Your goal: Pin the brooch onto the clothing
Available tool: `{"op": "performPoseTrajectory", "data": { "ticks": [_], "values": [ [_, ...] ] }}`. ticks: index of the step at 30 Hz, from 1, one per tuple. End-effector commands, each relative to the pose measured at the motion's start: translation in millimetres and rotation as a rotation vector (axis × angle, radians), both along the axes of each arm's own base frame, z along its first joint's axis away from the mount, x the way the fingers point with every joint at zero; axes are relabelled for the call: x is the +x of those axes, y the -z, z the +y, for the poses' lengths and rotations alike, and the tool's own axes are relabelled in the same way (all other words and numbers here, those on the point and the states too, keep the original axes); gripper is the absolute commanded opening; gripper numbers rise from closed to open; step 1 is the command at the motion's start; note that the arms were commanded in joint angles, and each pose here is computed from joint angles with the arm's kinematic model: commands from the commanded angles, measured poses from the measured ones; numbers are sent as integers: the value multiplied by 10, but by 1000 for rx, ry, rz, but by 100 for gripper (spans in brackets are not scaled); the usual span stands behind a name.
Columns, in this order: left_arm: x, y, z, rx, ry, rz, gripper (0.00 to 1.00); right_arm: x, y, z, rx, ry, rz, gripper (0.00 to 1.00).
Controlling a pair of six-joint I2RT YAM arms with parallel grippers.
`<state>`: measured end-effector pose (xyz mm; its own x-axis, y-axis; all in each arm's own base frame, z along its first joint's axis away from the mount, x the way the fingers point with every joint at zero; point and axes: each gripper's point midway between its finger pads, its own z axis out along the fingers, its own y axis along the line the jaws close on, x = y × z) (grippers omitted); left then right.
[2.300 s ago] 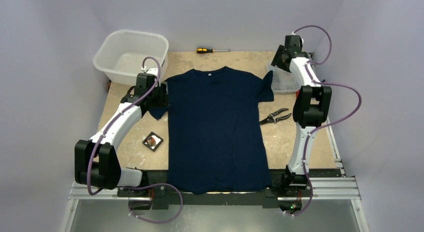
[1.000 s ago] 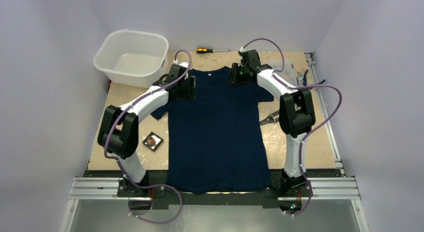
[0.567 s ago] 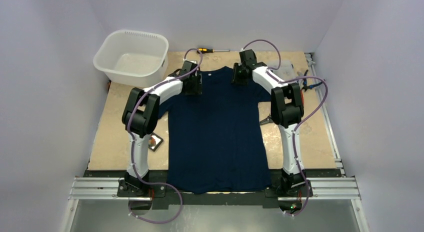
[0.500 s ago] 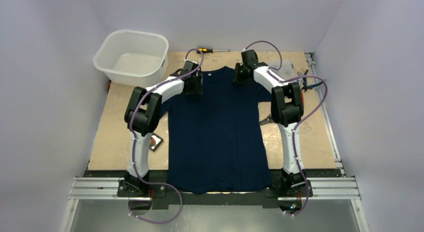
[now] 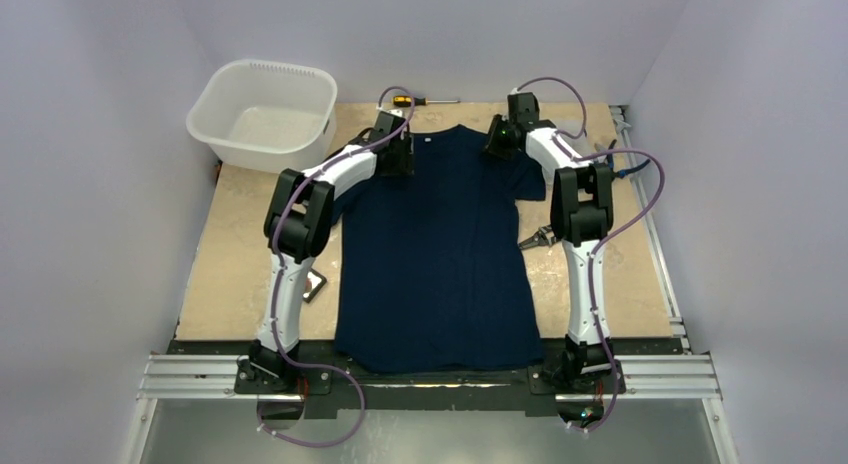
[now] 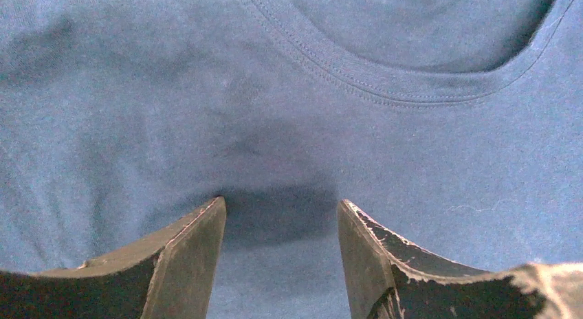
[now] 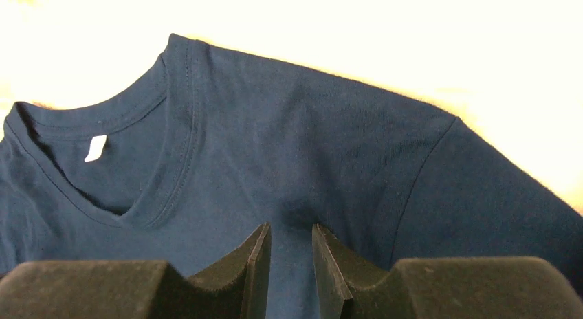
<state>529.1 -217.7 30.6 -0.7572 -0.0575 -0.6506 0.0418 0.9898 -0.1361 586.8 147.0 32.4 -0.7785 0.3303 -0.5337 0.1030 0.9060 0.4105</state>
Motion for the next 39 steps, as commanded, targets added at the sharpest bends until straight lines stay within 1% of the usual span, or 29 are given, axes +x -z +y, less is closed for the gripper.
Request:
{"op": "performPoseTrajectory", "data": {
  "ticks": [1,6,10,12,14,18,20,25,32,35,39],
  "values": [
    [9,260,-130,-34,21,51,60,35,237,-199,-23,36,46,33],
    [61,135,-194,-64,30,35,60,122,28,-178,-13,25,9,33],
    [81,-212,-203,-81,35,-19,60,168,-342,-133,-6,3,-60,36],
    [74,-402,-192,-85,39,-45,61,157,-562,-95,0,-10,-93,39],
    [45,-592,-170,-87,40,-68,61,116,-770,-87,1,-15,-118,44],
    [-125,-926,-80,-91,38,-103,61,-69,-1138,-106,-12,-8,-164,52],
    [-267,-1030,-12,-88,34,-107,61,-224,-1387,-103,-14,-6,-201,55],
    [-729,-1148,180,-82,30,-84,61,-746,-1544,-54,-33,-18,-207,59],
    [-1476,-1112,389,-83,57,-1,61,-1616,-1369,12,-45,-48,-147,59],
    [-1830,-953,446,-85,65,54,60,-1950,-1225,-11,-50,-42,-113,57],
    [-2223,-818,471,-99,64,112,60,-2369,-970,-88,-62,-15,-30,56]
  ]
}}
